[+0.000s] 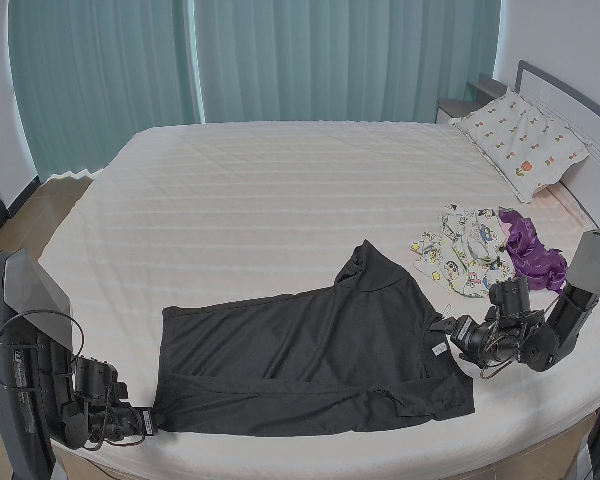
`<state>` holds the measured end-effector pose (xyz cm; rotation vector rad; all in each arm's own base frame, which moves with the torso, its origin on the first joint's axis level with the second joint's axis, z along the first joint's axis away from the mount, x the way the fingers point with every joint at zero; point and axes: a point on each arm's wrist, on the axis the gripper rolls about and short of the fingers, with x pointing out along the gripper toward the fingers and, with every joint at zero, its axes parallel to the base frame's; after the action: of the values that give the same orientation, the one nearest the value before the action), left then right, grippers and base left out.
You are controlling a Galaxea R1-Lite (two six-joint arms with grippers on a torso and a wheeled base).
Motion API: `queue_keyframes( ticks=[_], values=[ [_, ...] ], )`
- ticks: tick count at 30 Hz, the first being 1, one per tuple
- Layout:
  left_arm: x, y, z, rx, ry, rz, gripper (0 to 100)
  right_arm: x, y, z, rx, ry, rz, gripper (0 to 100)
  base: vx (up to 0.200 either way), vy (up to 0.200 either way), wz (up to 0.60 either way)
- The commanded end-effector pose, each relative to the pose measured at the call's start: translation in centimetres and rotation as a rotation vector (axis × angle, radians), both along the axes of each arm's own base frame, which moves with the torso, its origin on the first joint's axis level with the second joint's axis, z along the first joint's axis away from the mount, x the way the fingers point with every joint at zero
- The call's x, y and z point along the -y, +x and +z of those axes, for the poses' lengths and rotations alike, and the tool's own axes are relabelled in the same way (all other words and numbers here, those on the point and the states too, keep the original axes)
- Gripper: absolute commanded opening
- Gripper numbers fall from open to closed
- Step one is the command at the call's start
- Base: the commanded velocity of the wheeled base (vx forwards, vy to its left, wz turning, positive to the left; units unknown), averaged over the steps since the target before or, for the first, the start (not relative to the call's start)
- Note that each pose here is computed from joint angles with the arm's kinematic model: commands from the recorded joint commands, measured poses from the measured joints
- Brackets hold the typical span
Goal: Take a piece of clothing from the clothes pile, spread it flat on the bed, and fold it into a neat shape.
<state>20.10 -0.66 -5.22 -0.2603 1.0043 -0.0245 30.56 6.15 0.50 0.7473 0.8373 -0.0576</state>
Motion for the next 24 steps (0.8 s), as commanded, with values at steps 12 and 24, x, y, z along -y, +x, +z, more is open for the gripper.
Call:
queue_keyframes(
  ticks=[12,24],
  values=[
    [-0.5,3.8,5.4,0.319,-0.106,0.115,100,-0.1,-0.2,0.0,-0.002,-0.001,0.0,100,0.0,0.0,0.0],
    [0.6,9.6,5.8,0.207,-0.362,0.028,100,0.0,-0.5,0.0,0.064,-0.001,0.014,100,0.0,0.0,0.0]
  ],
)
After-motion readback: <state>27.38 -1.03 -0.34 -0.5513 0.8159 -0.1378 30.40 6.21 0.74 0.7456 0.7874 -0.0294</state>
